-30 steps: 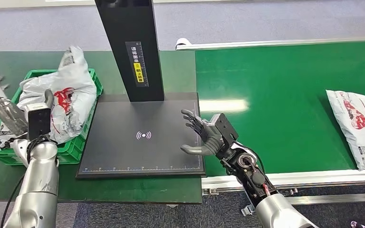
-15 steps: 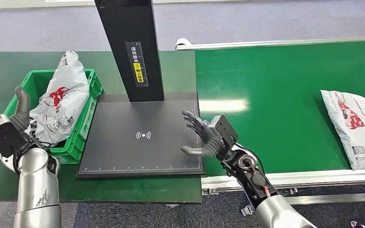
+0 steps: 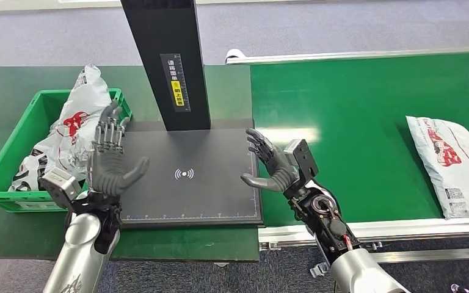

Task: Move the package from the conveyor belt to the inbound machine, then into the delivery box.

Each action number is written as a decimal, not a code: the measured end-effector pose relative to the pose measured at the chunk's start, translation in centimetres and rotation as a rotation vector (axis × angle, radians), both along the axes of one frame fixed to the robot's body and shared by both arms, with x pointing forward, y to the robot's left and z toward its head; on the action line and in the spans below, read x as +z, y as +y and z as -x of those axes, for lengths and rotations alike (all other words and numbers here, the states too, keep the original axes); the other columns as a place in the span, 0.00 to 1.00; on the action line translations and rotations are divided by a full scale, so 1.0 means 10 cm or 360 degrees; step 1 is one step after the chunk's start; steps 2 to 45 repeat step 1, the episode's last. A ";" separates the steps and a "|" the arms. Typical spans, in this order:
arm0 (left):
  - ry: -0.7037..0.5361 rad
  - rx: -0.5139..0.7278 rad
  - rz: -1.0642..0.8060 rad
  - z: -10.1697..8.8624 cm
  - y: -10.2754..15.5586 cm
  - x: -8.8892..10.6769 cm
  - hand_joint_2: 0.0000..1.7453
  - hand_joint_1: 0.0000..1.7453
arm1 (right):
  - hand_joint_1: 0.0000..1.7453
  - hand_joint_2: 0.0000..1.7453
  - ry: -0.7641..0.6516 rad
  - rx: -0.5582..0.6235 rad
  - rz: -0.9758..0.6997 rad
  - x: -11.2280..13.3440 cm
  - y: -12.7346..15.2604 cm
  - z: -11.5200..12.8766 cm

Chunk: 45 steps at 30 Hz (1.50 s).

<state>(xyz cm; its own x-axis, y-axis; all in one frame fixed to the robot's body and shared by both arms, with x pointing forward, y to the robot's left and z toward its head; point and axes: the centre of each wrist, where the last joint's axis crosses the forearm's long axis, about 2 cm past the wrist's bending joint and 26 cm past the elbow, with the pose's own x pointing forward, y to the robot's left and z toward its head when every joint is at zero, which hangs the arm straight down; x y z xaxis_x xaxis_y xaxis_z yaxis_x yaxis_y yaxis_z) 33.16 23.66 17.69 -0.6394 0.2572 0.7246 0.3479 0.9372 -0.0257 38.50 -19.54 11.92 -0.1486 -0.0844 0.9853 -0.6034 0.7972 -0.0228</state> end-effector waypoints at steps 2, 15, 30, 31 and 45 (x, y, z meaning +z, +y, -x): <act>0.0006 -0.0042 -0.0009 0.01 -0.02 -0.01 1.00 0.00 | 0.00 1.00 -0.0001 -0.0001 -0.0004 0.00 0.00 0.00; 0.0006 -0.0042 -0.0009 0.01 -0.02 -0.01 1.00 0.00 | 0.00 1.00 -0.0001 -0.0001 -0.0004 0.00 0.00 0.00; 0.0006 -0.0042 -0.0009 0.01 -0.02 -0.01 1.00 0.00 | 0.00 1.00 -0.0001 -0.0001 -0.0004 0.00 0.00 0.00; 0.0006 -0.0042 -0.0009 0.01 -0.02 -0.01 1.00 0.00 | 0.00 1.00 -0.0001 -0.0001 -0.0004 0.00 0.00 0.00; 0.0006 -0.0042 -0.0009 0.01 -0.02 -0.01 1.00 0.00 | 0.00 1.00 -0.0001 -0.0001 -0.0004 0.00 0.00 0.00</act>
